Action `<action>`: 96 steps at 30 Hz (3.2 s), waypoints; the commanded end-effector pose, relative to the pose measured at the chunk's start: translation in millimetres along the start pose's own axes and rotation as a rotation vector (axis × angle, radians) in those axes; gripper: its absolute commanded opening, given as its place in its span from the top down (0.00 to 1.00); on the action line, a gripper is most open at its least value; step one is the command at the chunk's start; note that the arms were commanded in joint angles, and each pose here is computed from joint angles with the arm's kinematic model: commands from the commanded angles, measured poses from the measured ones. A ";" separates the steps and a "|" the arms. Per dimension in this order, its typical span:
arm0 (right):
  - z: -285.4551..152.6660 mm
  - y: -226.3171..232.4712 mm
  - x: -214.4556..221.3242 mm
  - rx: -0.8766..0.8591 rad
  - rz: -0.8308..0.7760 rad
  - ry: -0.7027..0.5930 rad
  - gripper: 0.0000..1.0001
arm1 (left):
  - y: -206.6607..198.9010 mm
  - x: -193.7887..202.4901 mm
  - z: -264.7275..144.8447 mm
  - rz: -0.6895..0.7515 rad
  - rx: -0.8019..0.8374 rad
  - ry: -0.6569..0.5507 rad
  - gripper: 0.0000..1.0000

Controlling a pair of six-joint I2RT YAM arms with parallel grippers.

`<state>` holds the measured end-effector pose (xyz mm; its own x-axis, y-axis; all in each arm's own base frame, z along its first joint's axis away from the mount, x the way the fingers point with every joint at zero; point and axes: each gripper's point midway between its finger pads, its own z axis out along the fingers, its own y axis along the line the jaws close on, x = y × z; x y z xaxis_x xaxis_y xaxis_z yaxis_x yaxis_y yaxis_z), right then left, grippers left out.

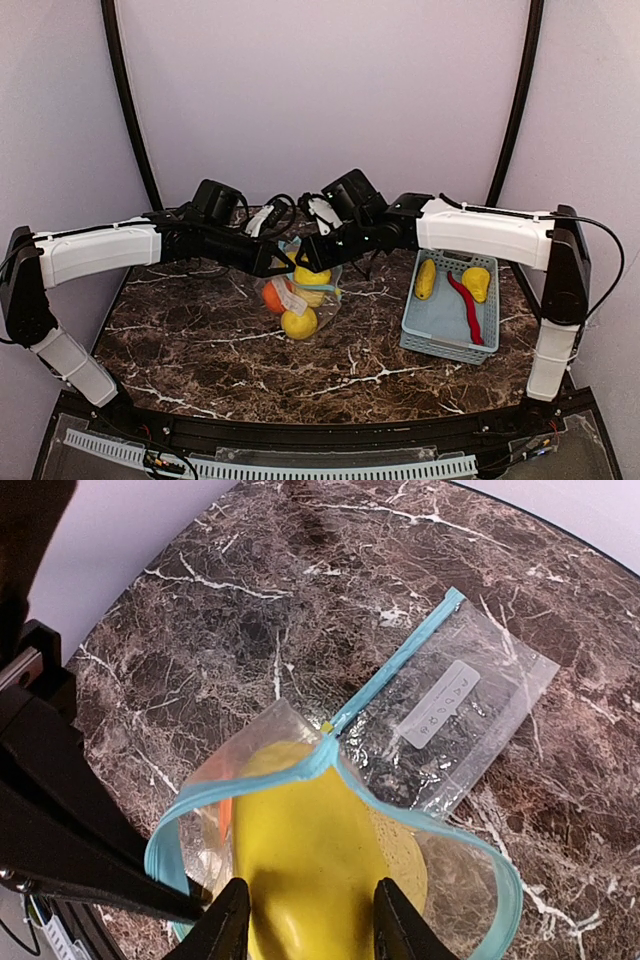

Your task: Place the food in the zip-top bag and seal the zipper

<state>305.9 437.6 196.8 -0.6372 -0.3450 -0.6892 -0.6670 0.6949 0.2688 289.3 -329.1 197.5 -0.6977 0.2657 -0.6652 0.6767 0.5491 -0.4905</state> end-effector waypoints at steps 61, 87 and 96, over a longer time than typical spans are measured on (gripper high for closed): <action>-24.6 -8.6 -6.1 -0.036 0.069 -0.115 0.19 | 34.5 -15.6 -17.8 -0.097 -0.113 -0.077 0.99; -17.1 1.3 59.7 0.059 0.131 -0.052 0.47 | 35.9 -16.4 -18.0 -0.115 -0.093 -0.080 0.99; -5.2 8.5 25.7 0.076 0.011 -0.114 0.99 | 35.8 -21.7 -24.6 -0.097 -0.106 -0.092 0.99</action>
<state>269.9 419.9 155.9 -0.6674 -0.2793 -0.6903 -0.5874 0.7672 0.2575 323.0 -299.3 194.6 -0.7596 0.1422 -0.6346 0.5530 0.6548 -0.5152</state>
